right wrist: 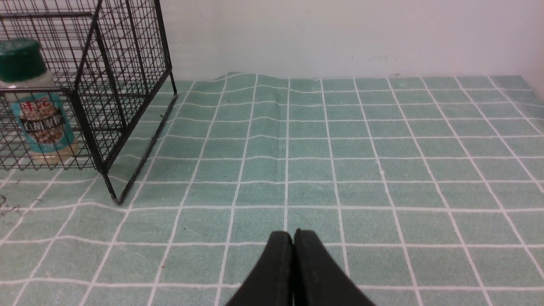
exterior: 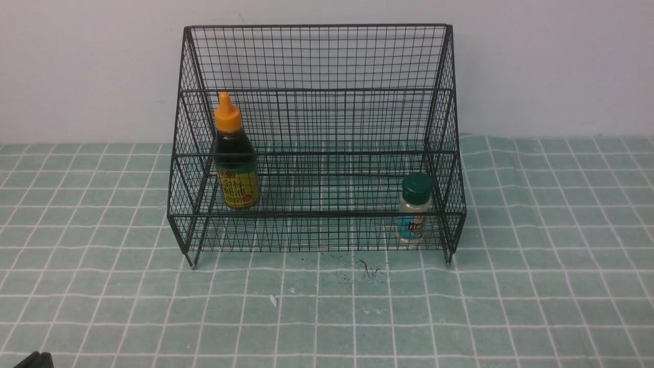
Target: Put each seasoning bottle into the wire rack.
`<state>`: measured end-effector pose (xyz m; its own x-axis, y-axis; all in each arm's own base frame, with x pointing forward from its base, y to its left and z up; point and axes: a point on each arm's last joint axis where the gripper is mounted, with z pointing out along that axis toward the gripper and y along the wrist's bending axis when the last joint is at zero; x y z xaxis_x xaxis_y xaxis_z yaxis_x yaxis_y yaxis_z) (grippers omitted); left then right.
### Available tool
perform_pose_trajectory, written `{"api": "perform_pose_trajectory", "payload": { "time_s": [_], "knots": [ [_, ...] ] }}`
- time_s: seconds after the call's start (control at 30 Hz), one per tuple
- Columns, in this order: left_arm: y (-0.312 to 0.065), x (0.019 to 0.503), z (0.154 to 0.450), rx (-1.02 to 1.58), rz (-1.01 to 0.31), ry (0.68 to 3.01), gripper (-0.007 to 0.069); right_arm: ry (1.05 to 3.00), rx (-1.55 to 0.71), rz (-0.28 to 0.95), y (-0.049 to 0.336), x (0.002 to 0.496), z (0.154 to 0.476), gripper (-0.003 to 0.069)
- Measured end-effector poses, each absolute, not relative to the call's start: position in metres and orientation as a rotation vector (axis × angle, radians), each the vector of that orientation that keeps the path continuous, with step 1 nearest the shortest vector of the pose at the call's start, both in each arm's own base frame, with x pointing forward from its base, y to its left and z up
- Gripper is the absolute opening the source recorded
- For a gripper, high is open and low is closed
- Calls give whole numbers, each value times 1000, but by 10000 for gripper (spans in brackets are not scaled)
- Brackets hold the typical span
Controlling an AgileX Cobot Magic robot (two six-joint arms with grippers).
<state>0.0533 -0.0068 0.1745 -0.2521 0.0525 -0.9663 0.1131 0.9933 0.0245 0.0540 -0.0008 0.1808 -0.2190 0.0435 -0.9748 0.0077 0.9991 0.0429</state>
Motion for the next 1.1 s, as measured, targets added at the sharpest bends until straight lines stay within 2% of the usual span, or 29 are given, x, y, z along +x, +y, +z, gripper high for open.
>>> {"api": "perform_pose_trajectory", "payload": {
  "time_s": [1.1],
  "knots": [
    [-7,52,171,120,-62,1865,-6,1791,38,33,-1,54,181,-12]
  ]
}}
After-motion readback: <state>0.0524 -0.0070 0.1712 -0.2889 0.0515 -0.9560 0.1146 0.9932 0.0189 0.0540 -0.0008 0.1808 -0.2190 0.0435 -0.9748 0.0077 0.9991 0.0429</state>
